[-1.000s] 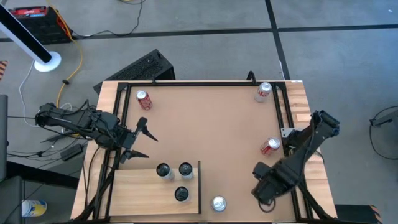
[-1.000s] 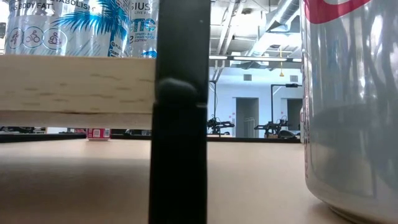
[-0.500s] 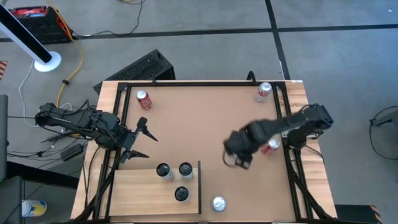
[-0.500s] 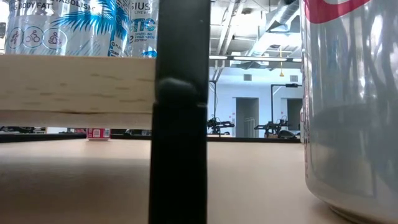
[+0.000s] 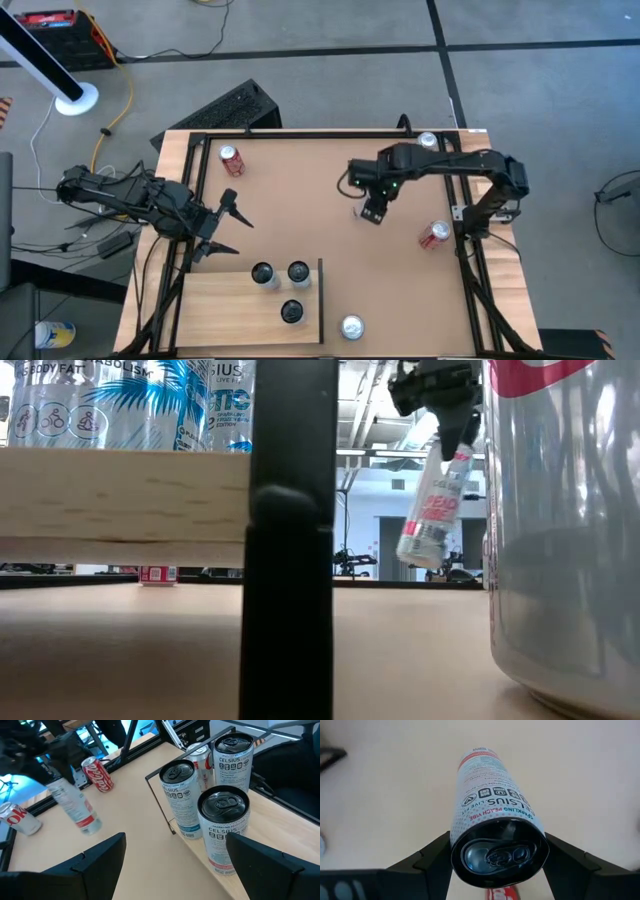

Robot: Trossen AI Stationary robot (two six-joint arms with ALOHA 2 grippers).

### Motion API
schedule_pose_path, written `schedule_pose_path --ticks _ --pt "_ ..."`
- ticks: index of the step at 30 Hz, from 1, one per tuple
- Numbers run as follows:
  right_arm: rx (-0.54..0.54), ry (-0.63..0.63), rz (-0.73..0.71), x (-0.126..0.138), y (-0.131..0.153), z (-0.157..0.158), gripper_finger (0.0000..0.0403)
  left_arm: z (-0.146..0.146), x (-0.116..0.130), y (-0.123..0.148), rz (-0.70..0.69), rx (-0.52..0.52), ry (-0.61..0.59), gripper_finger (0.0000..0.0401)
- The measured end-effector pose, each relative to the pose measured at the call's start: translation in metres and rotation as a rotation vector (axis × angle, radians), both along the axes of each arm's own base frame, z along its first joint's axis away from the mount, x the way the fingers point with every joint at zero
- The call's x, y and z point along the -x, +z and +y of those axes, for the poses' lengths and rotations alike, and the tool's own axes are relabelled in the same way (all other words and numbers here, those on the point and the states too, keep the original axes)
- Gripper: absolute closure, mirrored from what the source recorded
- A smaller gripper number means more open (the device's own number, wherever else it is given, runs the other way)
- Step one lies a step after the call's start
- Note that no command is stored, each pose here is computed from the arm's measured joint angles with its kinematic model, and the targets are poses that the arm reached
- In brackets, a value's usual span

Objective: Place canned beverage on shelf
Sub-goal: Put the white and pink soda can on the shelf aligned with the other white and pink soda can

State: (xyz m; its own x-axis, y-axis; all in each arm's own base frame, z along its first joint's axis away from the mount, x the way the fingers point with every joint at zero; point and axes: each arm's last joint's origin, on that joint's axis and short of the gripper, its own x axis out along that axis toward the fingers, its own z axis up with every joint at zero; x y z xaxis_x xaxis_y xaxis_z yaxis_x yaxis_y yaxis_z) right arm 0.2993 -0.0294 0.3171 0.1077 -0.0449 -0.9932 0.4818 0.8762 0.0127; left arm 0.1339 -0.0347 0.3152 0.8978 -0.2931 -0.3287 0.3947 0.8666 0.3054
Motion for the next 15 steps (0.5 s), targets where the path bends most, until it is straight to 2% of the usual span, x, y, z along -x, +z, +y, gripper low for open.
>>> schedule_pose_path --ticks 15 --pt "0.009 -0.001 -0.053 -0.003 0.001 -0.018 0.0126 0.0 0.0 0.0 0.0 0.0 0.0 0.0071"
